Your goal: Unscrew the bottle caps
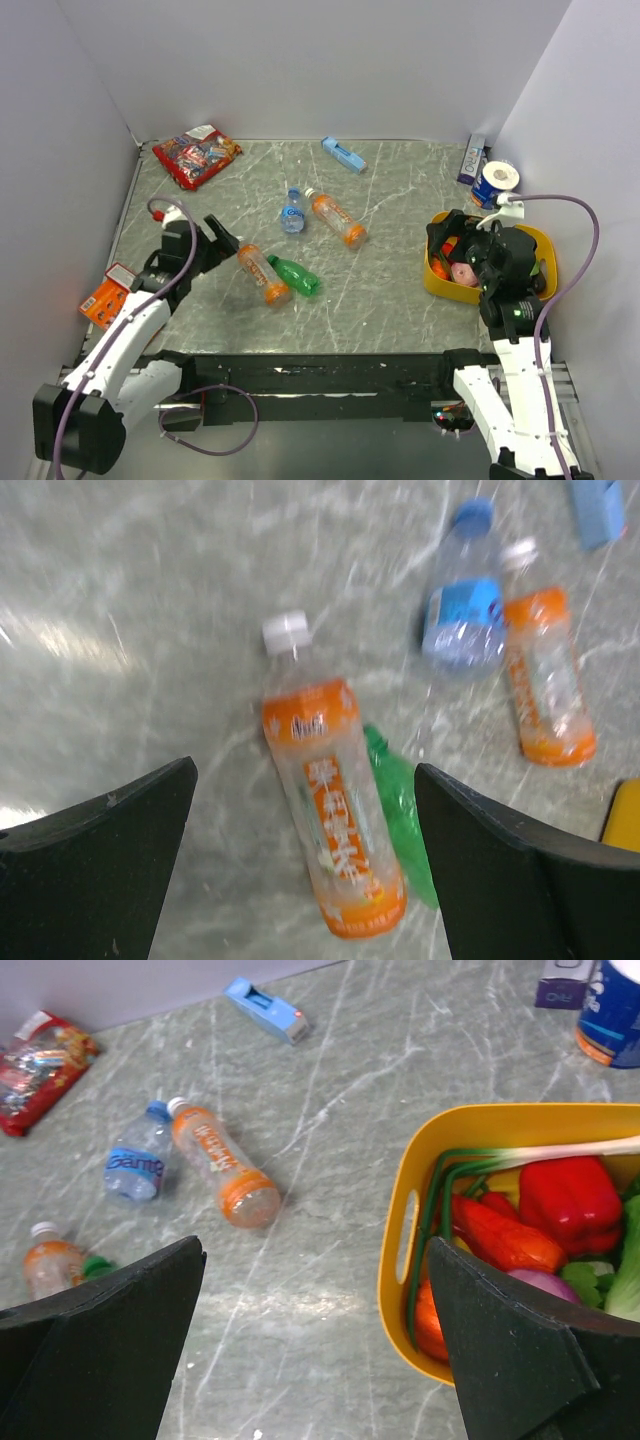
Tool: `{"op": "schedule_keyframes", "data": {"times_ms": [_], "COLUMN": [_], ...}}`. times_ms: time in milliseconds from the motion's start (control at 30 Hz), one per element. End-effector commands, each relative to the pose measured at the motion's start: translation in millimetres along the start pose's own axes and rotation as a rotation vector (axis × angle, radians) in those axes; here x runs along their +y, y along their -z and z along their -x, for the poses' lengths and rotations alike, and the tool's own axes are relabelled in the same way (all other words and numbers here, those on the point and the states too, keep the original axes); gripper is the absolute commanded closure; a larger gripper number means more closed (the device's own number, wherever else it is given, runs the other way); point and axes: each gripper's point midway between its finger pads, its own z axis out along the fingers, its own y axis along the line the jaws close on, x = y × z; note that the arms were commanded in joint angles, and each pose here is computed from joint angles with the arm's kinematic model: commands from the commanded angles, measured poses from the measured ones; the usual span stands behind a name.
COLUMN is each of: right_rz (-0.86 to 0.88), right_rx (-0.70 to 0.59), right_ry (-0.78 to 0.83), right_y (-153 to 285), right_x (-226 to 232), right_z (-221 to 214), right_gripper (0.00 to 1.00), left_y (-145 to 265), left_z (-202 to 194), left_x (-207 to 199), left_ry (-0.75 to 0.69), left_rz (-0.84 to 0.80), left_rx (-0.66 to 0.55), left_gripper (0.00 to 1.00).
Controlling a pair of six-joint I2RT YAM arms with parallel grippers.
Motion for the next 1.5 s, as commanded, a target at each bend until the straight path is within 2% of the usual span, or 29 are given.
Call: {"op": "schedule_keyframes", "data": {"times_ms": [0,267,433,600,667,767,800,1167,1333,1467], "right_rz": [0.070,0.085,0.090,0.084,0.087,0.097,0.100,0.102,0.094,0.154], "right_rx": [-0.043,-0.031,-0.021,-0.012,-0.013,-0.004,-0.003,0.012,0.006,-0.008], "right_ry": [-0.023,-0.037,-0.039,-0.037,-0.041,-0.047,-0.047,-0.047,-0.042,-0.059], "right_y": [4.0,7.8,7.3,7.3,7.0,5.6,5.3,7.1,13.4,15.4], "right_x": [15.9,17.4,18.0,16.5,16.6,18.3,18.8,19.2,18.9,30.8], "right_z": [14.4,5.7,3.1,0.4,-1.6,-3.9,-3.9,-5.8,-2.4,2.8], "right_gripper": [0.01,0.00,0.00,0.01,0.00,0.01,0.00,0.01,0.00,0.00], "left_y": [-7.3,-18.3,-27.0,-34.9,-39.4,-43.7,-44.8,-60.5,-42.8,-3.6], "left_z": [-27.3,-83.3,-104.1,-129.2,-129.6,-133.7,-134.8,-130.8,-108.4,-66.9], "left_x": [0.4,-12.1,-24.7,-19.7,-24.5,-24.6,-24.3,-17.4,-19.7,-39.0], "left_ry": [0.124,0.219,0.242,0.253,0.263,0.261,0.253,0.195,0.157,0.105], "left_rz": [0.043,-0.030,-0.078,-0.064,-0.093,-0.088,-0.087,-0.085,-0.143,-0.256], "left_rx": [0.057,0.206,0.249,0.312,0.302,0.310,0.310,0.215,0.115,-0.009], "left_gripper": [0.04,0.04,0.04,0.03,0.01,0.07,0.12,0.37,0.41,0.40]}}
